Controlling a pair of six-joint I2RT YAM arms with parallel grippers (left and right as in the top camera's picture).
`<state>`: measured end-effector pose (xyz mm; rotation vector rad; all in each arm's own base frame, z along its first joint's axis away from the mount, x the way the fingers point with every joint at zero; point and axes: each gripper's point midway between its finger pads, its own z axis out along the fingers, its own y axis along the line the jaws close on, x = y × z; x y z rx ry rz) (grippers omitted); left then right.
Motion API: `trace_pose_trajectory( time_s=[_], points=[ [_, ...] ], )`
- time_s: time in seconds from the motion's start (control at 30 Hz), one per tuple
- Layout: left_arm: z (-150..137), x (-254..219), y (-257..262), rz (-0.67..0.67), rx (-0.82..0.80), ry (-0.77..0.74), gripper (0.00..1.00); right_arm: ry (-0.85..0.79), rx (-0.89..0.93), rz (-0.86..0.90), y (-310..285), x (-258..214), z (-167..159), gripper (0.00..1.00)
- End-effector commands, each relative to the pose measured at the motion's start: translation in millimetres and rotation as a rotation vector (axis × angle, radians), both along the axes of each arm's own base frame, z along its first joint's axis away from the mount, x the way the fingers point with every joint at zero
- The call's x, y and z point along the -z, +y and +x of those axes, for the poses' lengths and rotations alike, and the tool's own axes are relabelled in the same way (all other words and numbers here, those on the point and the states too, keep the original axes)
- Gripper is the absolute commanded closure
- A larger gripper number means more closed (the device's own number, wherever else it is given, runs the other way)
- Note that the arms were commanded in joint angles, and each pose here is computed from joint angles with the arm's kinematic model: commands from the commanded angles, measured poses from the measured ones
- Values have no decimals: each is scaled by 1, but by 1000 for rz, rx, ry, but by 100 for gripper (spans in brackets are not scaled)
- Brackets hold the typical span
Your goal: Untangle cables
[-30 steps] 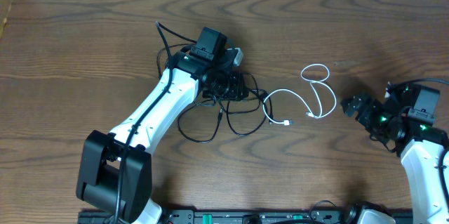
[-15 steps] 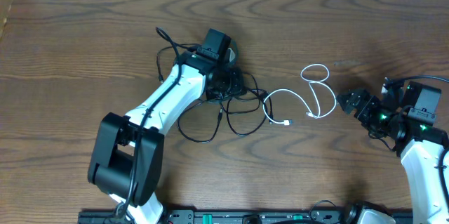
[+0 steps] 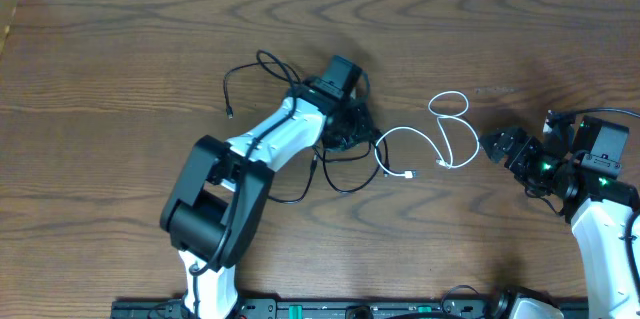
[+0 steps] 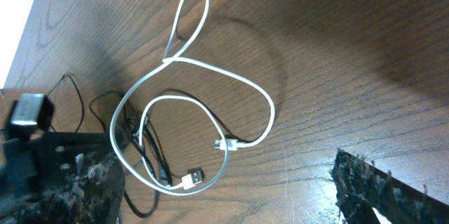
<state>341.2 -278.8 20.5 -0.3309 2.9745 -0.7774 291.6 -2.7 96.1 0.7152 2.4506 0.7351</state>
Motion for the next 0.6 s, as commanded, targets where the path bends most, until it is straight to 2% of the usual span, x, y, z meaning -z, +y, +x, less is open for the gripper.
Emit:
trace_pose_trajectory(
  time_s=[0.0, 0.17, 0.33, 0.43, 0.57],
  points=[
    [3, 17, 10, 101, -36, -23, 66, -1, -9, 11, 3, -1, 0, 9],
    [7, 23, 15, 201, -50, -89, 66, -1, -9, 11, 3, -1, 0, 10],
    [7, 23, 10, 226, -39, -124, 67, -1, -9, 11, 3, -1, 0, 11],
    [5, 21, 3, 217, -28, -136, 78, -1, -9, 11, 3, -1, 0, 11],
    [2, 22, -1, 217, -15, -137, 78, -1, -9, 12, 4, -1, 0, 11]
  ],
)
